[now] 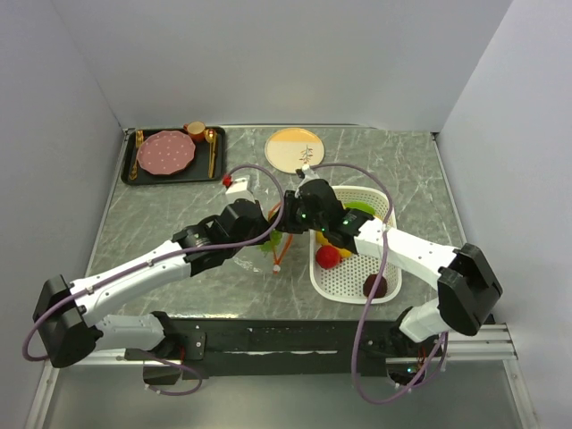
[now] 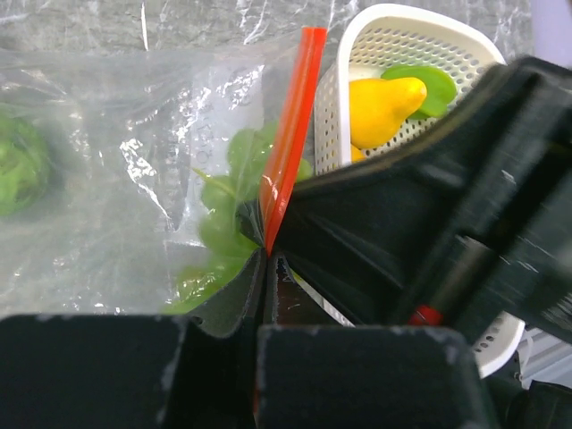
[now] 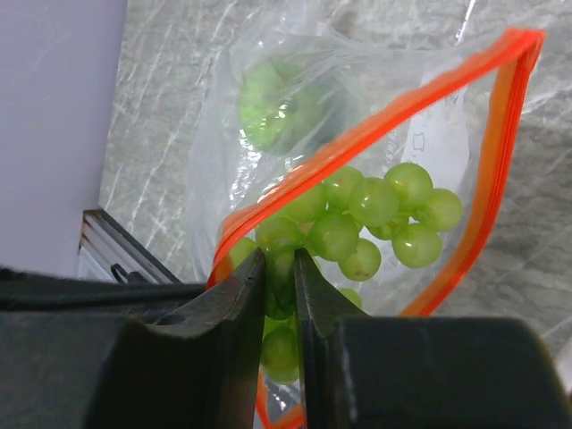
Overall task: Place the food in the zip-top bag and seal the zipper
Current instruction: Place the fake fruit in the zipper food storage bag, then pick up the fake vegetable from the bin.
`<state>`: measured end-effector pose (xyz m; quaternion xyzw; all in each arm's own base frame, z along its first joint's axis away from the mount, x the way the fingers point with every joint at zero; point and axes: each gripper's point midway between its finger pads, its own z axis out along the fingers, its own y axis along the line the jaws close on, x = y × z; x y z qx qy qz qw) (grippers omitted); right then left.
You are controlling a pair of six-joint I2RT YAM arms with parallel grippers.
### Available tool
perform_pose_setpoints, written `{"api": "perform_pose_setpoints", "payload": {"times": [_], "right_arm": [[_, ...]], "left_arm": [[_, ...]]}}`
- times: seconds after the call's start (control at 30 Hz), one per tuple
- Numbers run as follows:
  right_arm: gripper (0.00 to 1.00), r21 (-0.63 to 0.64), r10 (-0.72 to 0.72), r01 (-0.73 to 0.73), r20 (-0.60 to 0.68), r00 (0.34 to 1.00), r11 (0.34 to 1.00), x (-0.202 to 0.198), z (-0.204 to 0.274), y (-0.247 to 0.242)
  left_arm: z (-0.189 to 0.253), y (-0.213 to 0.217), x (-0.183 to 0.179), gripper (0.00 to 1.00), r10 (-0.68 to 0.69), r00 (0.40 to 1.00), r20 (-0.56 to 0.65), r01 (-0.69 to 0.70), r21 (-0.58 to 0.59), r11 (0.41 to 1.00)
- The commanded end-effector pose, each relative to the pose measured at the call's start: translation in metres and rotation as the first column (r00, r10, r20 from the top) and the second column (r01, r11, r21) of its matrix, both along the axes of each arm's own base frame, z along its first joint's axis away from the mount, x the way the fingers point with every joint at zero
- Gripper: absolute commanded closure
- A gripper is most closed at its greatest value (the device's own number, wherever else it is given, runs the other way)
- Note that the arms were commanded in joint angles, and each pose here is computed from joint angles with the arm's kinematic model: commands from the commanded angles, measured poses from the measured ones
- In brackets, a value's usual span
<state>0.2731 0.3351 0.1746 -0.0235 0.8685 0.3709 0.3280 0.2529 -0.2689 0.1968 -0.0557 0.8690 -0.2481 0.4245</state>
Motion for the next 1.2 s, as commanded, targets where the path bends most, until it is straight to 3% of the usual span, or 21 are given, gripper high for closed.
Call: {"api": "perform_pose_setpoints", "payload": {"times": [0.0, 0.1, 0.2, 0.23, 0.33, 0.5, 0.63, 0.73, 0.87, 1.1, 1.17], "right_arm": [[0.75, 0.099, 0.05, -0.054, 0.044, 0.998, 0.994, 0.008, 0.028, 0.026], [0.73, 0.106, 0.082, -0.085, 0.028, 0.996, 0.991, 0.005, 0.024, 0.029], [0.57, 0.121, 0.111, -0.115, 0.043, 0.993, 0.986, 0.002, 0.03, 0.033], [0.43, 0.126, 0.114, -0.12, 0.05, 0.992, 0.985, 0.002, 0.033, 0.032], [0.18, 0.111, 0.108, -0.115, 0.065, 0.992, 0.987, 0.003, 0.036, 0.027], [0.17, 0.054, 0.052, -0.057, 0.104, 0.993, 0.997, 0.003, 0.043, -0.001], [0.17, -0.024, -0.087, 0.091, 0.144, 0.986, 0.996, 0.006, 0.049, -0.048], [0.18, -0.096, -0.213, 0.23, 0.158, 0.964, 0.968, 0.009, 0.042, -0.091], [0.16, -0.273, -0.347, 0.352, 0.067, 0.935, 0.895, 0.001, -0.005, -0.149], [0.16, -0.422, -0.37, 0.307, -0.074, 0.926, 0.853, -0.023, -0.078, -0.189], [0.16, -0.413, -0.306, 0.245, -0.088, 0.948, 0.877, -0.029, -0.084, -0.183]], "left_arm": [[0.04, -0.003, 0.001, 0.99, 0.014, 0.998, 0.06, -0.007, -0.104, 0.995], [0.044, 0.004, -0.001, 0.99, 0.027, 0.997, 0.071, -0.019, -0.11, 0.994], [0.047, 0.01, -0.001, 0.99, 0.046, 0.996, 0.08, -0.037, -0.113, 0.993], [0.047, 0.011, -0.001, 0.99, 0.05, 0.995, 0.081, -0.041, -0.112, 0.993], [0.048, 0.015, -0.002, 0.99, 0.06, 0.995, 0.081, -0.051, -0.105, 0.993], [0.045, 0.019, -0.001, 0.99, 0.083, 0.993, 0.081, -0.075, -0.097, 0.993], [0.035, 0.027, 0.003, 0.99, 0.128, 0.99, 0.067, -0.124, -0.058, 0.991], [0.022, 0.027, 0.004, 0.99, 0.121, 0.992, 0.038, -0.12, -0.009, 0.993], [0.011, 0.013, 0.005, 0.99, 0.078, 0.997, 0.007, -0.079, 0.003, 0.997], [0.007, 0.001, 0.005, 0.99, 0.032, 0.999, -0.003, -0.032, -0.004, 0.999], [0.004, 0.002, 0.006, 0.99, 0.033, 0.999, -0.007, -0.033, 0.011, 0.999]]}}
